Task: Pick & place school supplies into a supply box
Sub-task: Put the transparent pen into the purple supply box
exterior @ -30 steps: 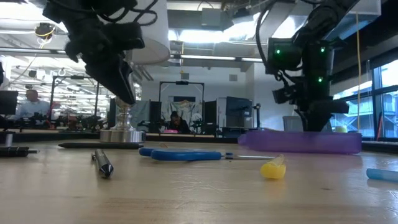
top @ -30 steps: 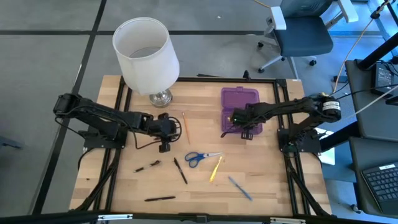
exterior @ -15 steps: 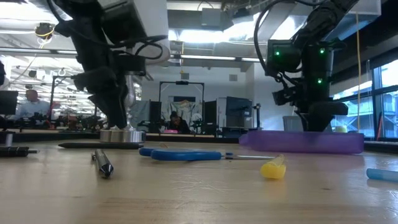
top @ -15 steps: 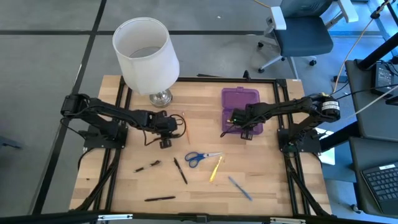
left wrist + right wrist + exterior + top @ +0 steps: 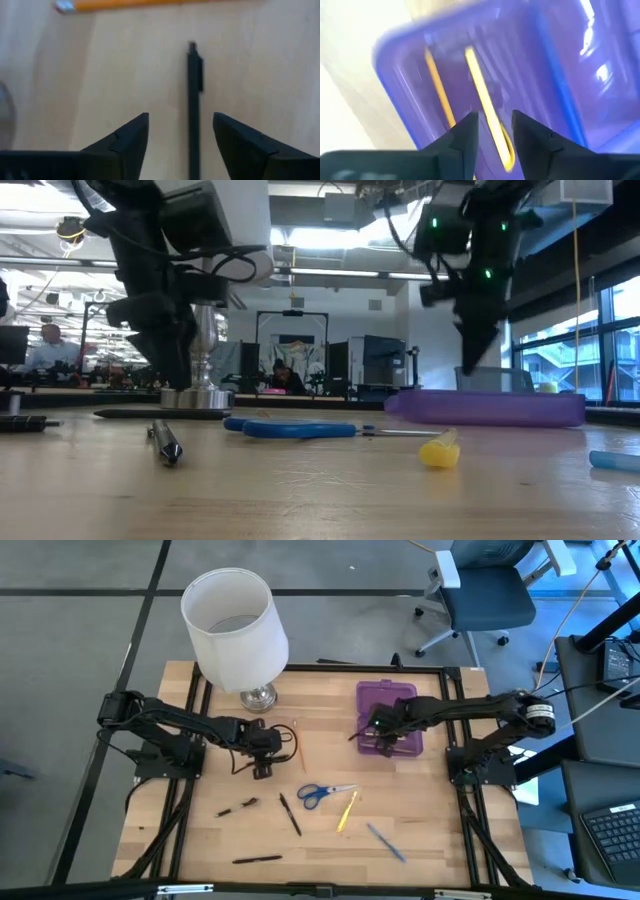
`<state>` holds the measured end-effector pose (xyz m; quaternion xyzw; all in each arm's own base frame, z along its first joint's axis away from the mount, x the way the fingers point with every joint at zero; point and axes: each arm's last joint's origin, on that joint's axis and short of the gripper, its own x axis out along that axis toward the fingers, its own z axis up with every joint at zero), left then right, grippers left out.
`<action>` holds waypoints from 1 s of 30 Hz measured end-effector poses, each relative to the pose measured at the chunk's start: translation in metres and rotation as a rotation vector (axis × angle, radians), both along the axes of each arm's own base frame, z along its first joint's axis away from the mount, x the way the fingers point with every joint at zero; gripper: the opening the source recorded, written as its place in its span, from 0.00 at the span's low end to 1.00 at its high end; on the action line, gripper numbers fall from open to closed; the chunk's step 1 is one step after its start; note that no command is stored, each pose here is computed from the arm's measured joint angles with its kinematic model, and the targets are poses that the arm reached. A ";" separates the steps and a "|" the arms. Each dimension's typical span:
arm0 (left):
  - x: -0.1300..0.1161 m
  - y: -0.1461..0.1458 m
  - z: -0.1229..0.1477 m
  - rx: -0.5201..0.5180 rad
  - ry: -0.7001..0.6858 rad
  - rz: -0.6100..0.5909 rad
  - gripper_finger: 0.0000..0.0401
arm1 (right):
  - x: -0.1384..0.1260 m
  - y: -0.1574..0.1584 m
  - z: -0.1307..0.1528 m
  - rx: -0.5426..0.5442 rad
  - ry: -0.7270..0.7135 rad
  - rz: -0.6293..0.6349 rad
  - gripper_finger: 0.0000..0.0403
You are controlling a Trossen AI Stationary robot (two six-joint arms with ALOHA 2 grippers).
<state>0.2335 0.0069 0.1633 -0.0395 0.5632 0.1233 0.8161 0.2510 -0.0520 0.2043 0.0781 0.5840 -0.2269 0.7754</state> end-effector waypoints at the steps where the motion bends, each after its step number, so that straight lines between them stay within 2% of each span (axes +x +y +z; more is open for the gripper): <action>1: -0.001 -0.001 -0.001 -0.024 0.012 0.002 0.56 | 0.001 0.002 0.005 -0.007 -0.038 0.007 0.30; 3: -0.004 -0.003 -0.001 -0.094 0.036 0.013 0.59 | 0.002 0.007 0.015 -0.018 -0.115 0.029 0.30; 6: -0.008 -0.007 -0.003 -0.250 0.076 0.033 0.60 | 0.001 0.015 0.025 -0.028 -0.188 0.060 0.30; 10: -0.013 -0.016 0.000 -0.494 0.128 0.055 0.59 | 0.000 0.020 0.031 -0.057 -0.213 0.069 0.30; 12: -0.015 -0.022 0.002 -0.540 0.140 0.069 0.59 | 0.000 0.020 0.031 -0.072 -0.207 0.064 0.30; 14: -0.015 -0.030 0.003 -0.529 0.145 0.064 0.59 | 0.000 0.019 0.029 -0.076 -0.217 0.062 0.30; 20: -0.020 -0.060 0.001 -0.386 0.152 0.029 0.59 | -0.002 0.019 0.023 -0.065 -0.205 0.038 0.30; 26: -0.027 -0.088 0.001 -0.328 0.123 0.060 0.59 | -0.002 0.019 0.023 -0.065 -0.207 0.036 0.30; 30: -0.030 -0.104 0.002 -0.291 0.063 0.039 0.59 | -0.002 0.019 0.023 -0.059 -0.213 0.020 0.30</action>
